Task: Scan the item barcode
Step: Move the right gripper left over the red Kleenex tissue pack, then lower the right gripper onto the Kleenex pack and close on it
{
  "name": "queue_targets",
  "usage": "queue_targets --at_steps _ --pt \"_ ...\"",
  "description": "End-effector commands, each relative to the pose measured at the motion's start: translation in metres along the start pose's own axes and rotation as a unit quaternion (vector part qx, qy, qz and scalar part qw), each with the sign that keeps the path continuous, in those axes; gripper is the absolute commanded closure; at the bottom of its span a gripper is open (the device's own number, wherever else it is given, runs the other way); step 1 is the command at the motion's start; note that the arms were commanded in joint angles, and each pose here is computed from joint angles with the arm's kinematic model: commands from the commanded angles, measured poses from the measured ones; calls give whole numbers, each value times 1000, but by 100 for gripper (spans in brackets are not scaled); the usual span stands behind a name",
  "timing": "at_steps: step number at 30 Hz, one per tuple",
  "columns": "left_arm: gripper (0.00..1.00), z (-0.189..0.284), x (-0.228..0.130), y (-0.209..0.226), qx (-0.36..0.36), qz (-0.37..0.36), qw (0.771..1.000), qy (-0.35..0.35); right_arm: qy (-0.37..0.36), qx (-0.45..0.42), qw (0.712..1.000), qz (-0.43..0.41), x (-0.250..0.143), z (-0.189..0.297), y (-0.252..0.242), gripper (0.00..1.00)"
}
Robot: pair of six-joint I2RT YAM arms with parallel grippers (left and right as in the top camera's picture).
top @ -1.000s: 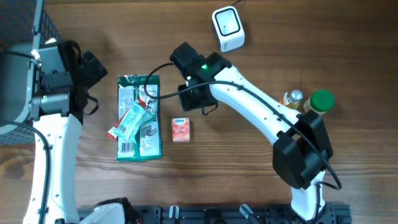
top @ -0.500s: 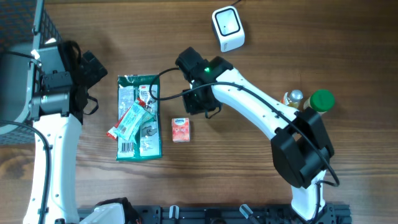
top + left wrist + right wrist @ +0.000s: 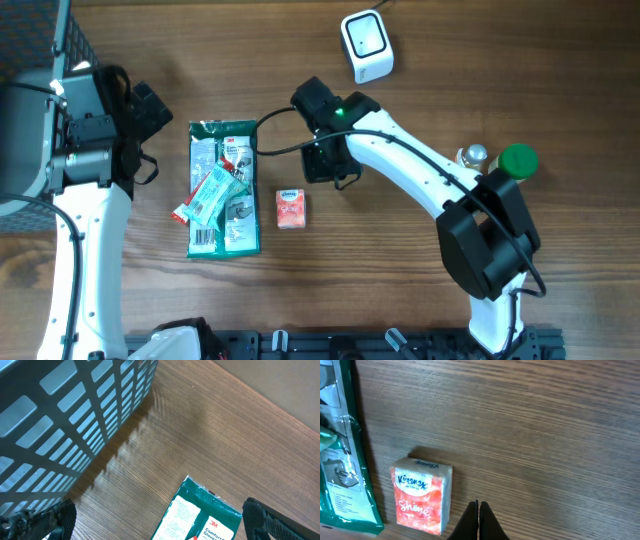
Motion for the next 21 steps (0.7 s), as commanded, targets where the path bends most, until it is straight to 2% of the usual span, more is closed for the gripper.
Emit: queue_targets --at_steps 1,16,19,20,21 --pt "0 1 2 1 1 -2 1000 -5 7 -11 1000 -8 -2 -8 -3 96" --pt "0 1 3 0 1 -2 1000 -5 6 -11 1000 -10 -1 -8 -3 93" --pt "0 1 3 0 1 -2 1000 -5 10 -6 1000 -11 -2 -8 -2 87" --pt "0 1 3 0 1 -2 1000 -5 12 -6 1000 -11 -3 -8 -2 78" --pt "0 1 3 0 1 -2 1000 -5 14 -7 1000 -11 -4 -8 -3 72"
Point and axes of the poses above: each gripper's point midway between its finger pads, its own z axis back along the fingers, its own y axis along the line the jaws close on, x = y × z, the point moved 8 cm from there along z, back along the fingers, and after that the axes turned 13 degrees about z, right-handed, at the moved point
